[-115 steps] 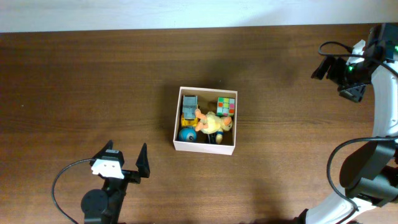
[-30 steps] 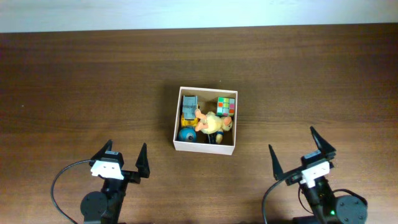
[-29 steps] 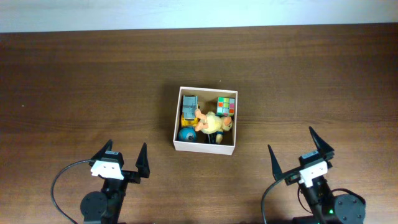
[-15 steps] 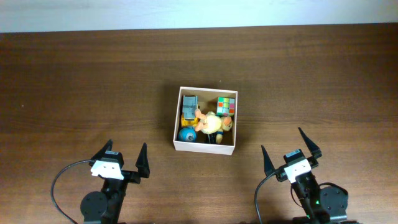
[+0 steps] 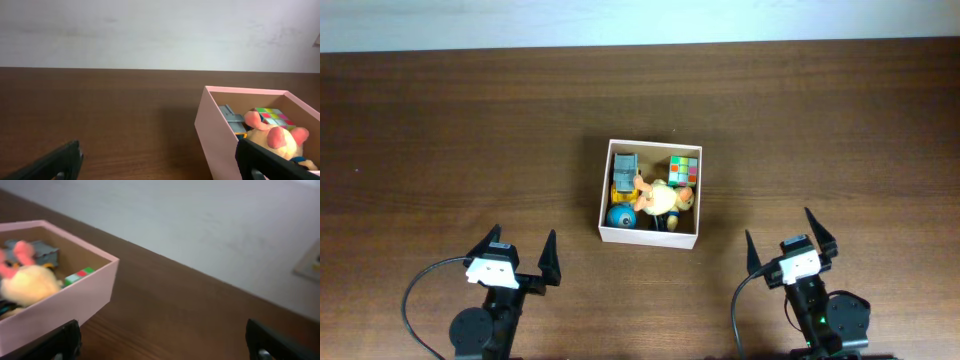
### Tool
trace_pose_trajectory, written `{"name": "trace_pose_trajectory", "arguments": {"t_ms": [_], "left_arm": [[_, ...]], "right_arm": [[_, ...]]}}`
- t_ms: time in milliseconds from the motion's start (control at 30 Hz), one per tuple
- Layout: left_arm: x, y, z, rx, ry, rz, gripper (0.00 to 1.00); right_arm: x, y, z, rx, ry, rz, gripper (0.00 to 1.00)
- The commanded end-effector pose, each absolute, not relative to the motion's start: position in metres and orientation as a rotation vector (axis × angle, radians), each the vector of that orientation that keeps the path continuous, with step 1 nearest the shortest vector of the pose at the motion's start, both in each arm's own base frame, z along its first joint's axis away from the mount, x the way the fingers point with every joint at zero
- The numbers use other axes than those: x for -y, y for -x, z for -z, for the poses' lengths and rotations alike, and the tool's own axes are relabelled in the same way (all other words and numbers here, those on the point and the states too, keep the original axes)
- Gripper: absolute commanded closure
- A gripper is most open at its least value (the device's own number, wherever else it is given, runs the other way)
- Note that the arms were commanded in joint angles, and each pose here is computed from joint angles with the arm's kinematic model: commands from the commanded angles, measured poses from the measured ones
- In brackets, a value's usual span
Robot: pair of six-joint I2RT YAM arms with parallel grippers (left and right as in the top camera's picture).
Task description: Pack container
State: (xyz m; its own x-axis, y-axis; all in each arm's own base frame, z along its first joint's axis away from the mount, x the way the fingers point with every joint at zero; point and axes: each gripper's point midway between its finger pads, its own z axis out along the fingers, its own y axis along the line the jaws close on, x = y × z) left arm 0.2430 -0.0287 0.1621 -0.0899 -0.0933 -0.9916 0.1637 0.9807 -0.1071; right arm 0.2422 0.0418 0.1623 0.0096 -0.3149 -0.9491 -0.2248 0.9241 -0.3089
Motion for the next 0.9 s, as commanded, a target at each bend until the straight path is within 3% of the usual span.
{"name": "trace_pose_trajectory", "arguments": {"t_ms": [0, 533, 700, 867], "left_arm": [[0.032, -0.242, -0.162, -1.64, -0.083, 0.211, 0.01], [0.032, -0.242, -0.162, -1.64, -0.083, 0.211, 0.01], [0.032, -0.242, -0.162, -1.64, -0.083, 0.211, 0.01], [0.032, -0.242, -0.162, -1.64, -0.083, 0.211, 0.01]], "right_arm": [[-0.036, -0.243, -0.159, -1.601, 0.334, 0.044, 0.01], [-0.027, -0.245, -0.157, -1.616, 0.295, 0.081, 0.01], [-0.009, -0.246, -0.156, -1.645, 0.072, 0.033, 0.01], [-0.007, -0.246, -0.157, -1.645, 0.063, 0.043, 0.01]]}}
